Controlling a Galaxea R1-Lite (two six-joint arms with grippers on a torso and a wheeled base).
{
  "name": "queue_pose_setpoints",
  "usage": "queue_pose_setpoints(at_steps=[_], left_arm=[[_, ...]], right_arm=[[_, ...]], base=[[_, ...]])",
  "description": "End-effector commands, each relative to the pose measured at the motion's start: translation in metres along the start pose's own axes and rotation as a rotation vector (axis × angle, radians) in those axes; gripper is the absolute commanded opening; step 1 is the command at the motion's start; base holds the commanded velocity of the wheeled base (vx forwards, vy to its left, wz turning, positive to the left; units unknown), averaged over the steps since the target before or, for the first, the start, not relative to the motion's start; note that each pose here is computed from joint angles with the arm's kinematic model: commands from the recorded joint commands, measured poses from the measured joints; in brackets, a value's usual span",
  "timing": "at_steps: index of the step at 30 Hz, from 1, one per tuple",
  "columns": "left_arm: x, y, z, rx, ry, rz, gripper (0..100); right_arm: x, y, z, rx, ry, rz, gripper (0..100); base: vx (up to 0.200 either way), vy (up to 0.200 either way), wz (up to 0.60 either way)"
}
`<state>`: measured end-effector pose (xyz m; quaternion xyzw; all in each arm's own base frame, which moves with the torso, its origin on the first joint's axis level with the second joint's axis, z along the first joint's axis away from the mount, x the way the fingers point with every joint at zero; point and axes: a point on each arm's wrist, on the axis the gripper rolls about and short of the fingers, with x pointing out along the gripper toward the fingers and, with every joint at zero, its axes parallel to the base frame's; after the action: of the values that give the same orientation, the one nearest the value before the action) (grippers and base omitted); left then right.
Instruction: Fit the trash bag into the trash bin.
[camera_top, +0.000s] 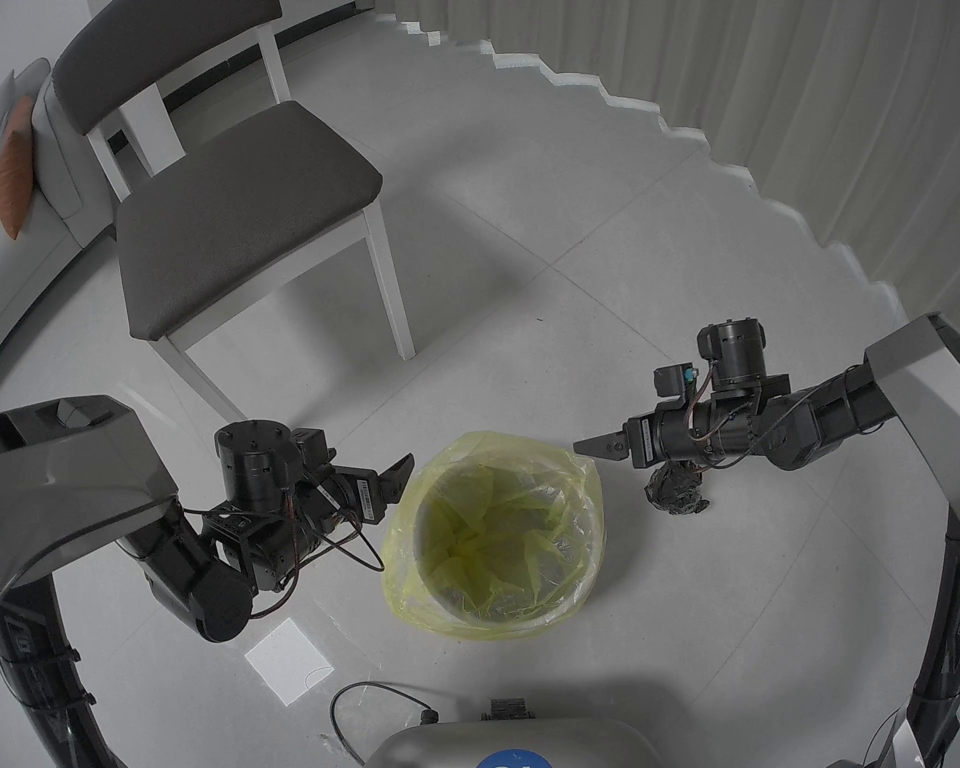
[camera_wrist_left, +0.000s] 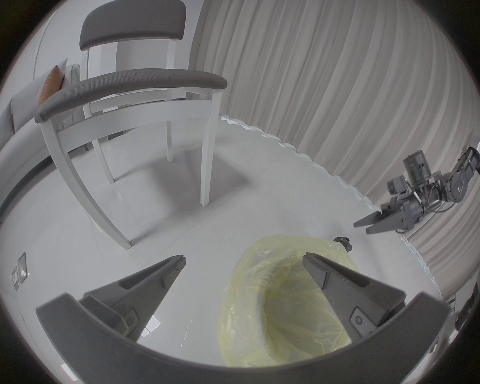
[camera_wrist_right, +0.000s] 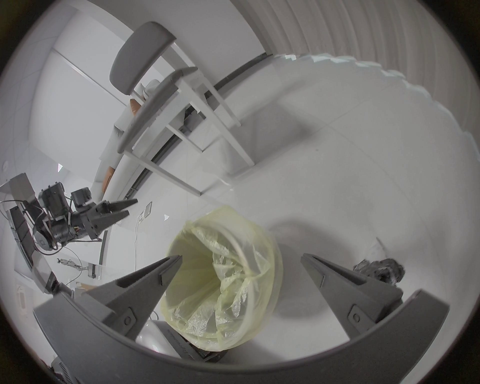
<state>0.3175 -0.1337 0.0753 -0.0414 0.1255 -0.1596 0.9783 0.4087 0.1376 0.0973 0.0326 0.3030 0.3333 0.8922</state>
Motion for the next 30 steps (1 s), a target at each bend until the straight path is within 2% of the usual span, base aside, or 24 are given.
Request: queue_pose_setpoints(at_steps=[1,14,27,28,30], left_arm=[[-0.004,0.003,-0.001,-0.003,-0.002,0.005,100],[-0.004,0.002,-0.002,-0.008,-0.020,-0.002,100],[-0.003,0.004,-0.004,-0.011,-0.016,0.003,100],[-0.002,0.004,-0.004,-0.011,-0.014,0.003,100],[-0.002,0.004,-0.005,-0.012,-0.017,0.001,100]], right_arm=[[0.020,-0.002,-0.011,0.005,0.048,0.010,100],[0.039,-0.011,-0.027,0.012,0.096,0.009,100],[0.045,-0.018,-0.030,0.002,0.099,0.003,100],[0.046,-0.019,-0.030,-0.007,0.101,0.003,0],[0.048,-0.019,-0.029,-0.010,0.096,0.003,0]], base=[[0.000,0.000,0.00],[0.000,0.000,0.00],[0.000,0.000,0.00],[0.000,0.000,0.00],[0.000,0.000,0.00]])
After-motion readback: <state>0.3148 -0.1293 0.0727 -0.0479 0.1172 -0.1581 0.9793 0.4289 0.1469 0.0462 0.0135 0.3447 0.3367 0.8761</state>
